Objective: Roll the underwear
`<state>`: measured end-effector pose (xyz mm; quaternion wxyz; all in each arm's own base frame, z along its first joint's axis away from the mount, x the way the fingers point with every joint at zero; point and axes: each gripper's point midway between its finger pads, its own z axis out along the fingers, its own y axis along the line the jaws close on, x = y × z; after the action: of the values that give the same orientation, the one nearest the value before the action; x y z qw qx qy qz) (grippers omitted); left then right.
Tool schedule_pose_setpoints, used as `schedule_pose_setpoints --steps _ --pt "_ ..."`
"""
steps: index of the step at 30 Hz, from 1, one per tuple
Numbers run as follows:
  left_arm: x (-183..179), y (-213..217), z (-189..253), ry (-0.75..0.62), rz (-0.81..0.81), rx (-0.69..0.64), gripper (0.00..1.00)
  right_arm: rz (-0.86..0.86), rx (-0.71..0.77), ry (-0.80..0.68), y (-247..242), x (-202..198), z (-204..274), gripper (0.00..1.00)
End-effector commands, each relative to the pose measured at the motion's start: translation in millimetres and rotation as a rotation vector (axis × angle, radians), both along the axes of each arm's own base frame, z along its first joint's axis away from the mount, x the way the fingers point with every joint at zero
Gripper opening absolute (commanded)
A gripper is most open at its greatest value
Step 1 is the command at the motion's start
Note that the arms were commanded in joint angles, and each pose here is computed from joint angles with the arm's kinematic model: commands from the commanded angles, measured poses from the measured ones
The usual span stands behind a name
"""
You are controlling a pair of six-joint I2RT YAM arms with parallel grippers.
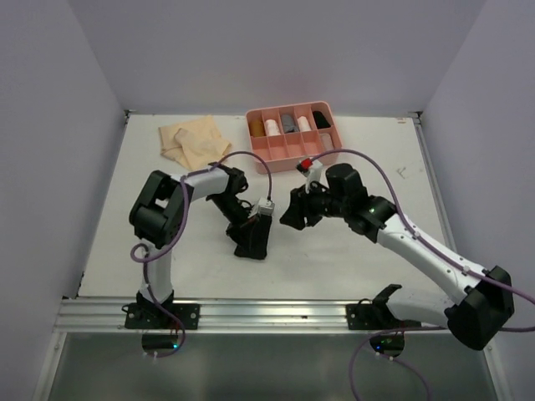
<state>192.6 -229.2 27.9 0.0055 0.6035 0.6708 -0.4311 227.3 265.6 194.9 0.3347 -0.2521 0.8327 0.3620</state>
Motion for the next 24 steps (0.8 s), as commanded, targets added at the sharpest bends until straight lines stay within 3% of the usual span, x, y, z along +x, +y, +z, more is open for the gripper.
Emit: schedule_pose_setpoints --steps 1,5,11,24 --pt "-16.3 37.8 -52.8 0.141 -0.094 0.178 0.00 0.100 -0.139 -0.099 9.1 -26.8 -12.8 0.52" --pt "-3.2 30.8 -62.0 0.197 -0.078 0.165 0.02 0.236 -0.285 -0.143 43.9 -43.1 -44.5 0.52" --pt "-2.8 33.7 -72.0 0.216 -0.084 0.188 0.06 0.421 -0.362 -0.281 87.9 -47.5 -68.1 0.56" --pt "0.4 35.7 -85.3 0.235 -0.035 0.199 0.14 0.592 -0.398 -0.226 112.8 -67.3 -128.4 0.59"
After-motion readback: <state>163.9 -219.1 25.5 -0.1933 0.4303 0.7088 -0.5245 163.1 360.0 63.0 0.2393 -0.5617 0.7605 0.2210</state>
